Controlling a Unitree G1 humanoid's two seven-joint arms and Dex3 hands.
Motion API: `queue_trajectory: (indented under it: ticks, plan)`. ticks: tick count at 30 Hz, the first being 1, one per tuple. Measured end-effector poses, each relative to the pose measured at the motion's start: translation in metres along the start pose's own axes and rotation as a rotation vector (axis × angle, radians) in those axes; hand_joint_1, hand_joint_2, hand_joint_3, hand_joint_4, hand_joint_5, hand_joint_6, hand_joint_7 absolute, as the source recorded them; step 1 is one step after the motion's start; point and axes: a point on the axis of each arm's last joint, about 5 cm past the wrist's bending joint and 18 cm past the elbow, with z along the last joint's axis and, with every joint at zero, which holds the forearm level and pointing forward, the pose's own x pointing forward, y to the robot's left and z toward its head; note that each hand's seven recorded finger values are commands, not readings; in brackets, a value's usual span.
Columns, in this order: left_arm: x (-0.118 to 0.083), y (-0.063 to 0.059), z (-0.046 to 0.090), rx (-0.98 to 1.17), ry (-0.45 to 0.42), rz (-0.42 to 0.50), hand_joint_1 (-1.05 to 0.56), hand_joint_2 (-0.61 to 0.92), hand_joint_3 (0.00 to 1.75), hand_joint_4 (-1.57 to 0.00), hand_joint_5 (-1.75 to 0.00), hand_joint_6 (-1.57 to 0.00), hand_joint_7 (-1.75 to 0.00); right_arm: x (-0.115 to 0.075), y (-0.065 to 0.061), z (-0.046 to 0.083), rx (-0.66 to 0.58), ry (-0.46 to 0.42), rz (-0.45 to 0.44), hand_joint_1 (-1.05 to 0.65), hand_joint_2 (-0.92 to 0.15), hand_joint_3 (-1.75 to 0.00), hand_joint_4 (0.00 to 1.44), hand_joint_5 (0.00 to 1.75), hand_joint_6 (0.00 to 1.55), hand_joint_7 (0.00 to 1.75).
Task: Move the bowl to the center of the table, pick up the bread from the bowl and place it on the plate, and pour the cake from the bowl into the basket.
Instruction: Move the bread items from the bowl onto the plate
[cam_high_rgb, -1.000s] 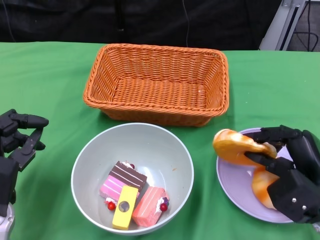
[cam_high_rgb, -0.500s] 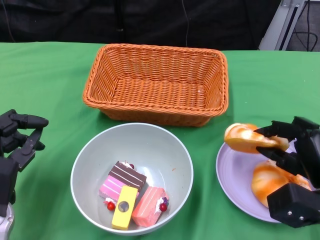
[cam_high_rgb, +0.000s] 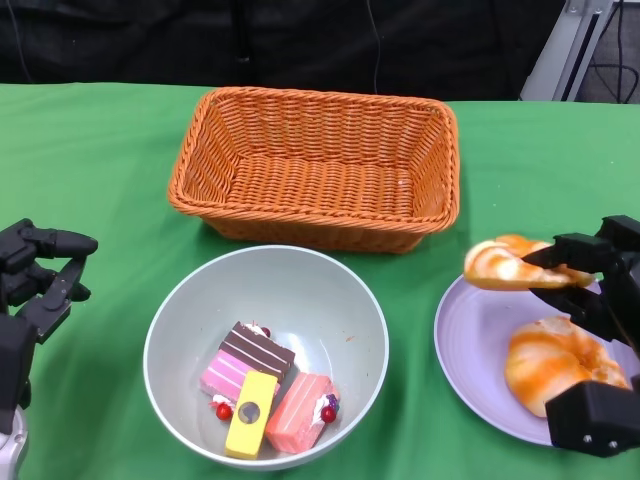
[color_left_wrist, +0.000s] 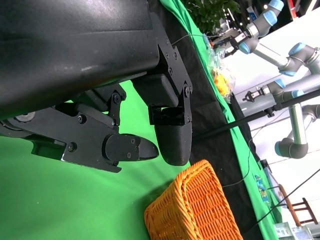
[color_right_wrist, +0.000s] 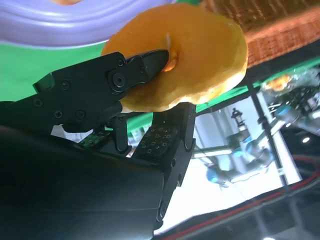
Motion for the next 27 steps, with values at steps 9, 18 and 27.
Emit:
queue_trajectory:
  ticks: [9,18,27]
  plan:
    - [0.0,0.0,0.0,-0.001,0.0,0.002,-0.1,0.92,0.3,-0.87,-1.24,-0.92,-0.86,-0.01,0.002,-0.009,-0.096,-0.038,0.099,-0.11,-0.83,0.0,0.94,1.1,1.09,0.44]
    - [0.0,0.0,0.0,0.001,0.0,0.001,-0.1,0.92,0.31,-0.87,-1.25,-0.91,-0.86,-0.01,0.005,-0.01,-0.128,-0.055,0.134,-0.14,-0.82,-0.01,0.93,1.13,1.14,0.32]
    - [0.0,0.0,0.0,0.002,-0.003,-0.001,-0.11,0.92,0.31,-0.87,-1.26,-0.91,-0.87,-0.008,0.01,-0.01,-0.174,-0.044,0.191,-0.13,-0.8,0.0,0.9,1.15,1.19,0.19]
